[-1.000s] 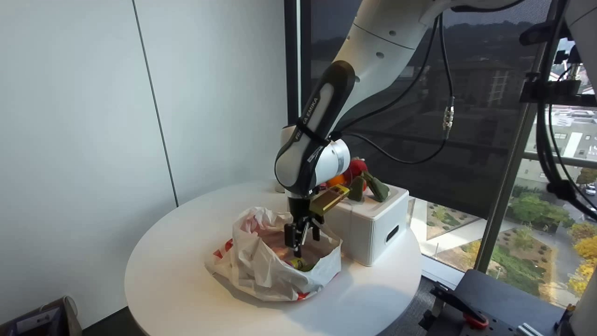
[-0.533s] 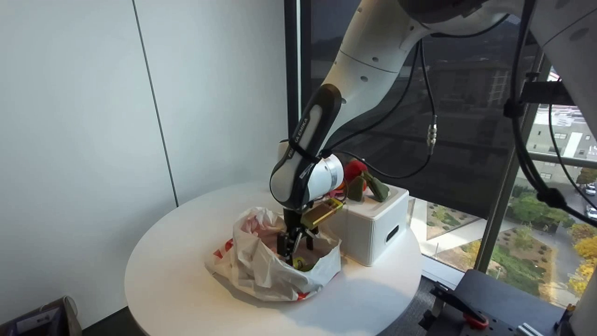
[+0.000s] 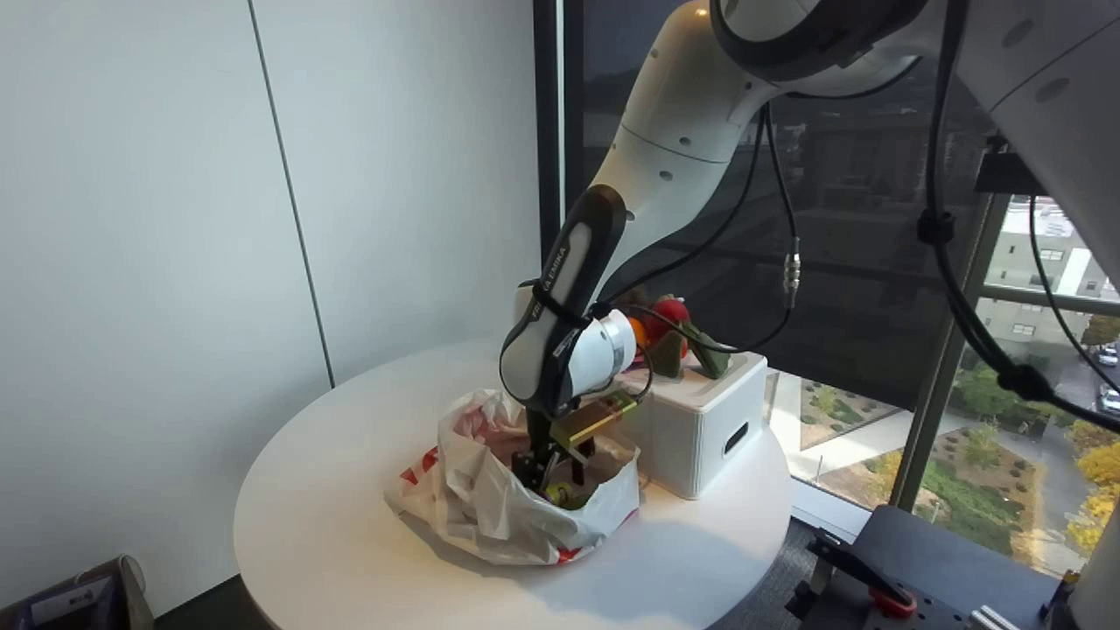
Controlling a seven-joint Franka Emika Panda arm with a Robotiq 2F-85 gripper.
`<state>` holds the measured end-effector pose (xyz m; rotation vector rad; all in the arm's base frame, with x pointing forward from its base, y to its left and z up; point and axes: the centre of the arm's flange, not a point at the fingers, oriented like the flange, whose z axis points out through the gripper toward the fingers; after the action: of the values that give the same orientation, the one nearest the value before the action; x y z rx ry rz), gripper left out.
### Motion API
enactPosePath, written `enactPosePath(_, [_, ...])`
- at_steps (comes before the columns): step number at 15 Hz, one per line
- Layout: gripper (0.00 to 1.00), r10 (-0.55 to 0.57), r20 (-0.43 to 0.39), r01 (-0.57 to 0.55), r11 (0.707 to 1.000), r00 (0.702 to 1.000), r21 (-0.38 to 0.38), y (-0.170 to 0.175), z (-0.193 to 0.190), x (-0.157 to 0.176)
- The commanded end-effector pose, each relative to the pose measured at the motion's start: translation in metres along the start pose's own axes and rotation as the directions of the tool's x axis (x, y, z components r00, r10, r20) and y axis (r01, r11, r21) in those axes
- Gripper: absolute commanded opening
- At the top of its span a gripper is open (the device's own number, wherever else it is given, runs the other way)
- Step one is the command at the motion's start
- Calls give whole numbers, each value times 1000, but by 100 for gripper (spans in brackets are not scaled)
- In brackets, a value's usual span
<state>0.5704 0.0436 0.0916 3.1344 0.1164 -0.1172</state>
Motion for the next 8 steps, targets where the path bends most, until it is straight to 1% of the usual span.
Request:
enactPosePath(1, [68, 31, -18, -31, 999, 999, -8, -5, 2, 11])
enactPosePath(2, [58, 32, -18, -32, 999, 999, -9, -6, 2, 12])
enactPosePath(5, [36, 41, -21, -41, 999, 999, -6, -9, -6, 11])
enactPosePath(6, [31, 45, -20, -45, 999, 999, -5, -11, -10, 10])
enactPosePath(8, [31, 46, -28, -46, 999, 999, -5, -13, -22, 6])
